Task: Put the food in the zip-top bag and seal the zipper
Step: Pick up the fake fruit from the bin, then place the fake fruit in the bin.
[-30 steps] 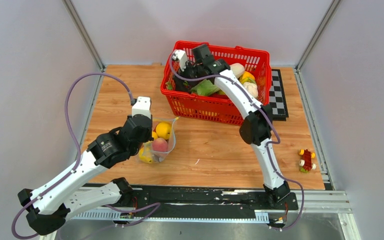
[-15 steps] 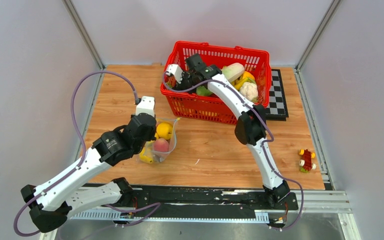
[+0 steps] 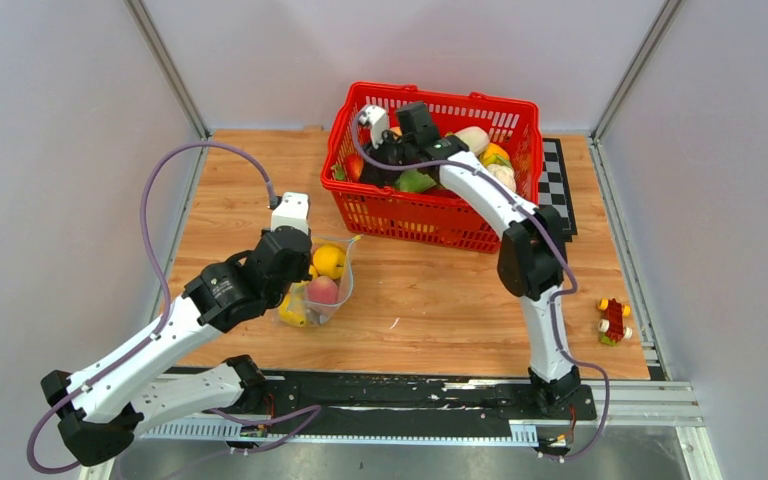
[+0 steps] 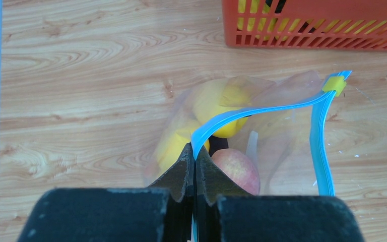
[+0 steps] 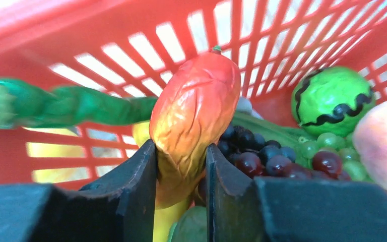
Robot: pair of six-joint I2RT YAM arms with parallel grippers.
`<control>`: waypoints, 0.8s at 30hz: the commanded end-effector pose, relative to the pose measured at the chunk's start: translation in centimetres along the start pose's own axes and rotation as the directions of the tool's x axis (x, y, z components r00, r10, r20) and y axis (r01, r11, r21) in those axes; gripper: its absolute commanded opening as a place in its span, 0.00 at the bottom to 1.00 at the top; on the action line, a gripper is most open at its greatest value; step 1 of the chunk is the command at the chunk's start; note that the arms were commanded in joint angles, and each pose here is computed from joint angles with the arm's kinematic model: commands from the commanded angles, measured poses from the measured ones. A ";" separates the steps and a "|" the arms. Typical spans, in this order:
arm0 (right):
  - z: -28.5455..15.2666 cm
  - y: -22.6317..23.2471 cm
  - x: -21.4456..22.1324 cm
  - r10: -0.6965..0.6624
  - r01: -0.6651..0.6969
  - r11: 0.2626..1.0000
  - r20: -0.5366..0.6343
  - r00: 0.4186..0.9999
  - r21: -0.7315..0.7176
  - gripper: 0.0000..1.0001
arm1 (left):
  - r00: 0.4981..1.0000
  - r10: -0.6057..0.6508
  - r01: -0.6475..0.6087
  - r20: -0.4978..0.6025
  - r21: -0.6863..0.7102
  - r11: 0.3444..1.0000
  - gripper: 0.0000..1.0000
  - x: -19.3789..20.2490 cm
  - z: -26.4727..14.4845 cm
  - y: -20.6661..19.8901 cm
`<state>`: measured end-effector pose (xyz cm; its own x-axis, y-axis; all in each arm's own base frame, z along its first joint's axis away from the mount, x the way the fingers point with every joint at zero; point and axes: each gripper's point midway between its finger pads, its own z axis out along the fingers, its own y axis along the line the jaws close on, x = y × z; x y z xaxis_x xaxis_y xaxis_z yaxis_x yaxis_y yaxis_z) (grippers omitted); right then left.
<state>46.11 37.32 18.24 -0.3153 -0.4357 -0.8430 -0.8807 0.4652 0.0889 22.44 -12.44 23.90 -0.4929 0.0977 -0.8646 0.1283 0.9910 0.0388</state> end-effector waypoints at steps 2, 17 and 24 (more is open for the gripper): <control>-7.1 -1.1 -9.3 0.163 -0.142 0.986 0.347 0.924 -0.084 0.00 | 0.998 -0.032 0.032 0.059 0.006 0.999 0.00 -1.7 -0.4 0.1; -16.0 -5.3 -5.2 0.375 -0.390 0.920 0.397 0.838 -0.046 0.02 | 0.998 -0.031 0.029 0.051 0.025 0.999 0.00 -1.6 0.0 -0.6; -19.5 -5.5 1.7 0.336 -0.387 0.886 0.219 0.916 0.255 0.07 | 0.998 -0.030 0.028 0.056 0.025 0.999 0.00 -1.7 0.1 -0.7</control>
<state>45.78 22.86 28.10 -0.5013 0.0518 -0.8637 -0.6372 0.6533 0.4089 22.56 -12.83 24.01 -0.4882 0.1010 -0.8669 0.1441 0.9890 0.0341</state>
